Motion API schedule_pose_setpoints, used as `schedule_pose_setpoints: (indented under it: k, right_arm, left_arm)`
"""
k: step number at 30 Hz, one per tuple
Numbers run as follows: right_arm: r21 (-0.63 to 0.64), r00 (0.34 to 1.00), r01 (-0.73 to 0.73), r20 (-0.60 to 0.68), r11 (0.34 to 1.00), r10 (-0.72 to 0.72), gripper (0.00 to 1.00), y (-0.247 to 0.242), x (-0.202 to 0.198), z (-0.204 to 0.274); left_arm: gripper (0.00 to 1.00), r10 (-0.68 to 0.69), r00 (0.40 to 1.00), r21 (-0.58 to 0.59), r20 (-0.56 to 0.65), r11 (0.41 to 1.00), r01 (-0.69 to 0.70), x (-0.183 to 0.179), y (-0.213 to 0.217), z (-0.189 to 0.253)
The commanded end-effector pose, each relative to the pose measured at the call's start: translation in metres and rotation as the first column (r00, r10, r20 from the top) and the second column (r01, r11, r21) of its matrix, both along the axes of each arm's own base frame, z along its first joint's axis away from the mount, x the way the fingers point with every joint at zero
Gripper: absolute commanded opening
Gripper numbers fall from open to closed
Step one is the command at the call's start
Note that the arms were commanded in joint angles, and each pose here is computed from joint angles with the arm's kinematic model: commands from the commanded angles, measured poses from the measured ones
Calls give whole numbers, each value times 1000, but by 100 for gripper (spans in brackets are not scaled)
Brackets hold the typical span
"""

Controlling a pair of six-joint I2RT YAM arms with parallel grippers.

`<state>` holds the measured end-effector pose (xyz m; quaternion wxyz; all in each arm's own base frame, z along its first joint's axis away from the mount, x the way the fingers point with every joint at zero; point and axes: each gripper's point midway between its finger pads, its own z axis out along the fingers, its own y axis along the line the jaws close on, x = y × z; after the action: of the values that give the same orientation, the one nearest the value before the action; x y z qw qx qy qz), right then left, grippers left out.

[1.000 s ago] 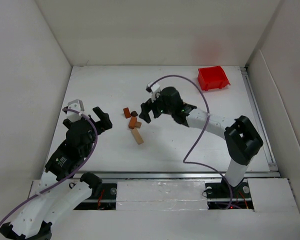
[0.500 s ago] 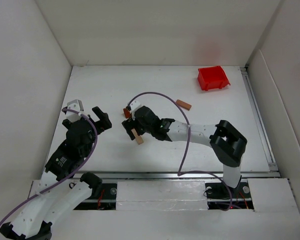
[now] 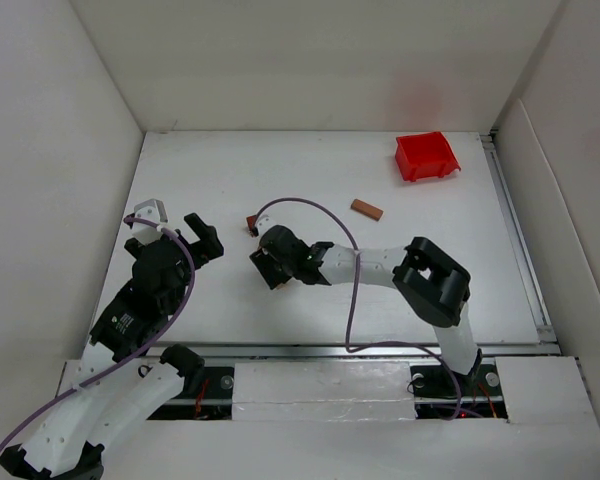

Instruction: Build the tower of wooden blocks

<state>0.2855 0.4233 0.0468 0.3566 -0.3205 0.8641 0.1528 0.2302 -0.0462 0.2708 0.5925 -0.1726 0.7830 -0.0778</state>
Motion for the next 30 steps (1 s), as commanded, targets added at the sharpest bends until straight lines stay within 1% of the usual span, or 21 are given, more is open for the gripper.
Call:
schedule_pose_setpoints:
  k: [1,6,10,11,12,13,14,15,16,17,18,19,20,21,23,24,25,26,27,28,30]
  right_arm:
    - [38,1000,-27,-11,999,28,62,17,-5,3]
    - [20,999,-30,-26,999,31,56,18,-6,-2]
    - [21,999,-31,-32,999,32,44,18,-7,-3]
    - [16,999,-31,-33,999,32,38,18,-6,-2]
    - [16,999,-31,-33,999,32,35,18,-6,-2]
    - [21,999,-34,-31,999,35,31,18,-7,2]
    - [28,999,-36,-28,999,36,21,19,-7,6]
    - [34,999,-41,-25,999,42,15,18,-8,9]
    - [61,998,-55,-13,997,55,13,18,-10,22]
    - [73,998,-68,4,995,68,3,18,-10,32]
    - [91,996,-92,28,992,90,1,19,-11,44]
    - [79,992,-115,65,990,110,0,12,-6,54]
    - [98,991,-95,102,991,85,0,0,6,77]
    - [95,989,-91,128,991,78,0,-10,15,88]
    - [68,972,-131,205,989,115,0,-31,35,114]
    - [44,974,-111,204,993,99,0,-56,56,118]
    - [2,958,-158,242,987,153,0,-67,68,124]
    - [11,951,-182,255,983,174,0,-75,78,131]
    - [-14,952,-166,260,986,164,0,-102,99,132]
    - [-64,929,-246,270,967,254,0,-111,103,131]
    - [-94,903,-298,296,950,312,0,-132,122,129]
  left_arm:
    - [99,2,1000,-10,17,1000,-1,2,-1,5]
    - [99,-1,1000,-9,18,1000,1,2,-1,5]
    - [99,-2,1000,-11,19,1000,2,2,-1,6]
    - [99,-2,1000,-13,22,1000,2,1,-1,6]
    - [99,-2,1000,-13,22,1000,2,1,-1,6]
    - [99,-2,1000,-14,23,1000,2,1,-1,7]
    - [99,-2,1000,-14,23,1000,2,1,-1,7]
    - [99,0,1000,-17,29,1000,1,0,0,8]
    - [99,-2,1000,-16,27,1000,2,0,0,7]
    - [99,0,1000,-17,29,1000,1,0,0,7]
    - [99,0,1000,-15,26,1000,1,0,0,7]
    - [99,0,1000,-15,26,1000,1,0,0,7]
    - [99,-2,1000,-17,28,1000,2,0,0,8]
    - [99,-2,1000,-17,28,1000,2,0,0,8]
    - [99,-3,1000,-19,31,1000,4,0,-1,8]
    - [99,-3,1000,-17,29,1000,4,0,0,8]
    - [99,-3,1000,-19,31,1000,4,0,0,8]
    - [99,-2,1000,-19,31,1000,2,0,0,8]
    - [99,-1,999,-19,32,1000,2,-1,0,9]
    - [99,0,1000,-18,31,1000,1,0,0,8]
    - [99,-9,999,-24,35,1000,9,-1,-1,9]
